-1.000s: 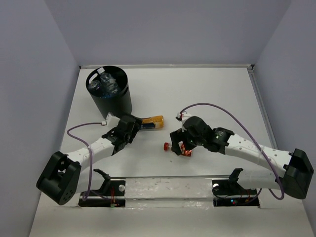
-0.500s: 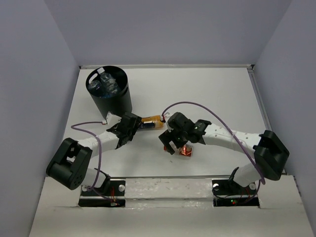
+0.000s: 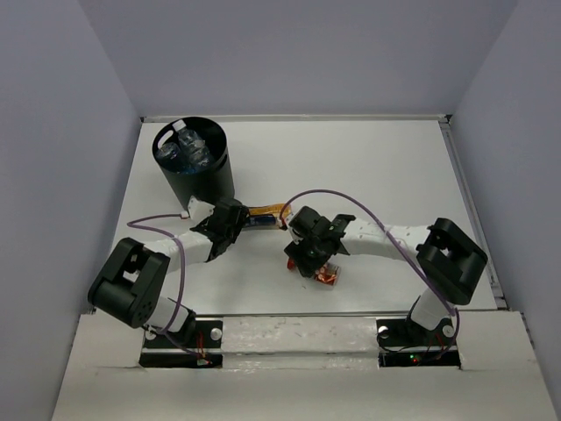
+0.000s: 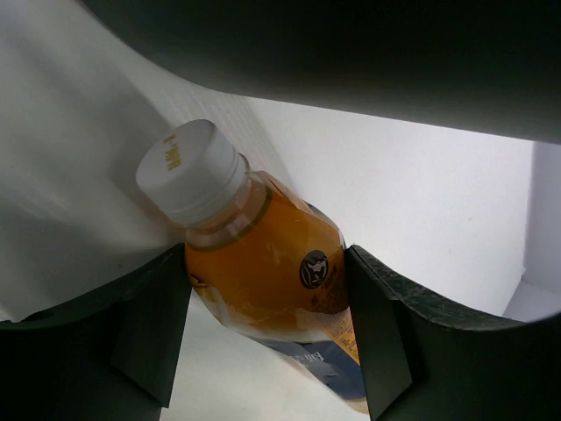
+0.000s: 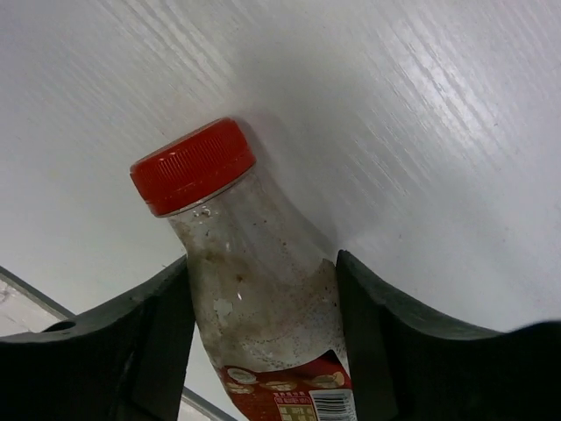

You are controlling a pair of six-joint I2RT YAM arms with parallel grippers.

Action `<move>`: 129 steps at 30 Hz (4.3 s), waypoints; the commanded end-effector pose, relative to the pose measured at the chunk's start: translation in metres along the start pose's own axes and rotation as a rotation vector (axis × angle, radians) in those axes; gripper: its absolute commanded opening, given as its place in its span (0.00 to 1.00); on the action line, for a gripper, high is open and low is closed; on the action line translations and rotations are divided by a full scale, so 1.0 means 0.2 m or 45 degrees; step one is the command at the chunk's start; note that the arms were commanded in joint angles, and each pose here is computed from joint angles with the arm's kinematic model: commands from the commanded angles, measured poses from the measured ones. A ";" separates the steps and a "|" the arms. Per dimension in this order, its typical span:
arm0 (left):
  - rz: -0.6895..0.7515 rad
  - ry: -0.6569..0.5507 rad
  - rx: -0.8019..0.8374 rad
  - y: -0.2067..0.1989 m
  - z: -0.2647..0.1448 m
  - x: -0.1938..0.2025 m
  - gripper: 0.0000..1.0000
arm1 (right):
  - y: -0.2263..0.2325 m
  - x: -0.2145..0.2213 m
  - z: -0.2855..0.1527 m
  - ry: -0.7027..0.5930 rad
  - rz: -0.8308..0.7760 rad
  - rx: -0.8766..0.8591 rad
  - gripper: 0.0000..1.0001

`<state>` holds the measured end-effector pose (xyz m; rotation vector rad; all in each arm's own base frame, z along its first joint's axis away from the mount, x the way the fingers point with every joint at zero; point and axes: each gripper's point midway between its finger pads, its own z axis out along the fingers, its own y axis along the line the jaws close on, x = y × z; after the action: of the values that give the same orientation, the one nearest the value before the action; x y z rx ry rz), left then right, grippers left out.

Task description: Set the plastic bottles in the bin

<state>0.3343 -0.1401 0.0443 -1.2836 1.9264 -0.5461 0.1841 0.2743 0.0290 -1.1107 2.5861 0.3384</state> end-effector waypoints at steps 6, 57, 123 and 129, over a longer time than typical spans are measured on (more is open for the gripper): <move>0.087 -0.041 -0.004 0.09 -0.02 -0.04 0.38 | 0.06 -0.12 -0.15 -0.208 0.061 -0.059 0.36; 1.086 -1.206 -0.135 -1.19 -0.85 -1.34 0.16 | 0.07 -0.28 -0.96 -1.070 0.380 -0.201 0.29; 1.183 -1.341 -0.257 -0.91 -0.62 -1.08 0.31 | 0.10 -0.50 -1.14 -1.342 0.369 -0.274 0.28; 1.097 -1.295 -0.223 -0.98 -0.68 -1.10 0.67 | 0.09 -0.51 -1.17 -1.367 0.368 -0.265 0.28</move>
<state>0.4040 -0.0310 0.3025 -0.3160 1.4799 0.7614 0.1909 0.2756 0.2456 -0.4111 1.8594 0.9326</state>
